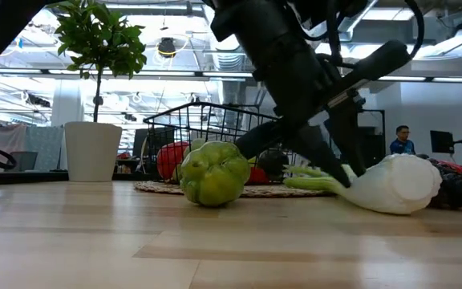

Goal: Build produce basket
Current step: Adjust the green celery

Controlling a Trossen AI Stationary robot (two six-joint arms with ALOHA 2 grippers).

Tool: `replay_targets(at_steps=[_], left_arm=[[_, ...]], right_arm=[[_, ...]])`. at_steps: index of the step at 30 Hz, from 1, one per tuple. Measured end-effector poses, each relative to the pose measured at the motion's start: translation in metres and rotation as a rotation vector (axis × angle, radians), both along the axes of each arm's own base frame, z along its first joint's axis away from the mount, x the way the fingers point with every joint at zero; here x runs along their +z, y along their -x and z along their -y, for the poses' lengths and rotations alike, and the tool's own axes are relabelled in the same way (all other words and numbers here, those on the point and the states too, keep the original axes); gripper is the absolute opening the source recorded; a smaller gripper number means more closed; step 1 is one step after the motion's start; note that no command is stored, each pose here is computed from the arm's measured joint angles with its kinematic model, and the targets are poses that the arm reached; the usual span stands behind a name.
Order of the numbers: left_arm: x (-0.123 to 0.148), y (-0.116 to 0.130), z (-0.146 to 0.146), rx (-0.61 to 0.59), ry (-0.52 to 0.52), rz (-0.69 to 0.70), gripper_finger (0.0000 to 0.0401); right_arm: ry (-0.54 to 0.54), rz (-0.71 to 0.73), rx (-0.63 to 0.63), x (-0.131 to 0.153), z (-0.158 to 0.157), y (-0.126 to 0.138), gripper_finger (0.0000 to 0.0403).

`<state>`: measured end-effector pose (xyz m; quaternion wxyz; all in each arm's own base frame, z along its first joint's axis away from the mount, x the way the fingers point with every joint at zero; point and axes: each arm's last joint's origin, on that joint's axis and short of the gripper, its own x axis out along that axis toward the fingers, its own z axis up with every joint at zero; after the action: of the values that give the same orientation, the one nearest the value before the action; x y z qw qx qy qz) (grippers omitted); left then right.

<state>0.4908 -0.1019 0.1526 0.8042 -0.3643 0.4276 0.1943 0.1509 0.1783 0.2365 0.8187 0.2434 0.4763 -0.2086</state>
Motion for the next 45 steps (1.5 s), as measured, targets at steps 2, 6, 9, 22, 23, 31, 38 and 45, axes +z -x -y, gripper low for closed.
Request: replay_targets(at_steps=[2, 6, 9, 22, 23, 31, 38, 45], left_arm=[[0.003, -0.002, 0.001, -0.027, -0.005, 0.008, 0.0021], [0.011, -0.006, 0.002, -0.039, -0.008, 0.035, 0.0008], [0.014, -0.007, 0.002, -0.045, -0.011, 0.042, 0.0003], [0.026, -0.012, 0.005, -0.130, 0.001, 0.084, 0.0064], [0.027, -0.012, 0.005, -0.138, -0.004, 0.093, 0.0084], [0.030, -0.012, 0.018, -0.121, -0.064, 0.147, 0.0301], [0.027, -0.009, 0.016, -0.060, -0.109, 0.105, 0.0391], [0.003, -0.012, 0.015, 0.038, 0.002, 0.051, 0.0362]], right_arm=[[-0.001, 0.000, -0.001, 0.000, 0.000, 0.000, 0.0305], [0.009, 0.013, -0.004, 0.000, 0.000, 0.000, 0.0305], [0.017, 0.024, -0.007, 0.000, 0.001, -0.001, 0.0305], [0.017, 0.024, -0.007, 0.000, 0.001, -0.001, 0.0305], [0.018, 0.025, -0.008, 0.000, 0.001, -0.001, 0.0305], [0.020, 0.027, -0.006, 0.000, 0.001, -0.001, 0.0305], [0.020, 0.027, -0.006, 0.000, 0.001, -0.001, 0.0305], [0.020, 0.026, -0.006, 0.000, 0.001, -0.001, 0.0305]])
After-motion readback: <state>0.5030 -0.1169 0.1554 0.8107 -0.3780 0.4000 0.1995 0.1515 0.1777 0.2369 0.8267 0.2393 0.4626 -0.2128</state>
